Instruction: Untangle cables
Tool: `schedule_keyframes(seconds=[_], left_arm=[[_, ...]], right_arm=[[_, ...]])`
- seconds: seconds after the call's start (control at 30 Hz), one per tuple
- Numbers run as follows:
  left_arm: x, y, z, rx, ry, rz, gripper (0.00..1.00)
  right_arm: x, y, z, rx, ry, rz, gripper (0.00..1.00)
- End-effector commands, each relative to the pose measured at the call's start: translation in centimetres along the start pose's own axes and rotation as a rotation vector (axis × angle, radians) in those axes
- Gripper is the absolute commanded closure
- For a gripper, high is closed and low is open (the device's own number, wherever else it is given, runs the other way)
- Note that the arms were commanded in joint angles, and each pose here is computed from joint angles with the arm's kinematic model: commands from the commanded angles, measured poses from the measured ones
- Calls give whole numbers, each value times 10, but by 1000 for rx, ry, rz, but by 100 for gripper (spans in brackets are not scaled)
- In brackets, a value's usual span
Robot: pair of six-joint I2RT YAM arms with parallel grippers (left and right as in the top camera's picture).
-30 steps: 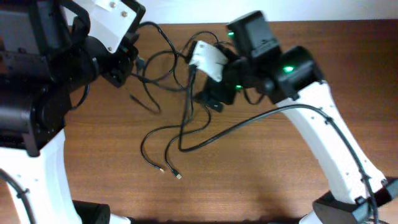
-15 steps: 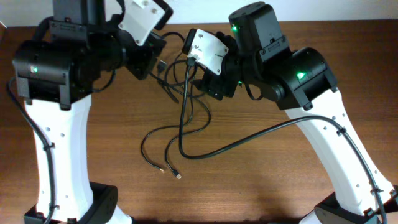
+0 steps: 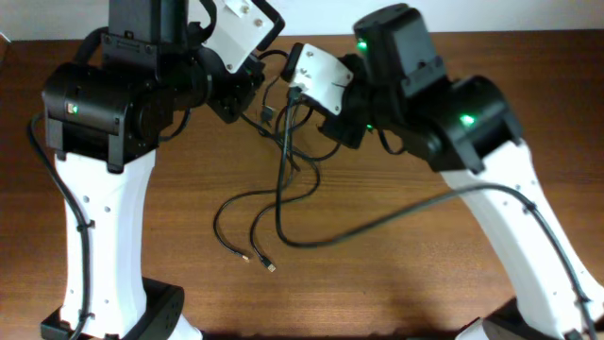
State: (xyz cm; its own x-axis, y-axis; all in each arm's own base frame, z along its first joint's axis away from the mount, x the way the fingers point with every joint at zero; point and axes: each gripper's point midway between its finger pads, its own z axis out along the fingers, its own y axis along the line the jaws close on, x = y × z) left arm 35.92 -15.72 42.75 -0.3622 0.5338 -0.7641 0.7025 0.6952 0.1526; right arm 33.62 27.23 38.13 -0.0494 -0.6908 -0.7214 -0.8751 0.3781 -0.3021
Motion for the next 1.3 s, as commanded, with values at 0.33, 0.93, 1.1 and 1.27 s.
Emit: schedule_keyframes(seconds=[0.33,0.93,1.1,1.27], left_arm=[[-17,-2,-45,-78,-106,-17,100],[-5,19,-29,-163,-26,-32,100],[25,44,71,-113,157,-74,100],[70,98,130,-189,285,-172,100]], right_arm=[[2,4,-15,6,14,43,45],[-38,1,-85,91,-157,105,96],[-42,28,-178,152,-279,122,96],[-15,56,-209,126,-235,152,96]])
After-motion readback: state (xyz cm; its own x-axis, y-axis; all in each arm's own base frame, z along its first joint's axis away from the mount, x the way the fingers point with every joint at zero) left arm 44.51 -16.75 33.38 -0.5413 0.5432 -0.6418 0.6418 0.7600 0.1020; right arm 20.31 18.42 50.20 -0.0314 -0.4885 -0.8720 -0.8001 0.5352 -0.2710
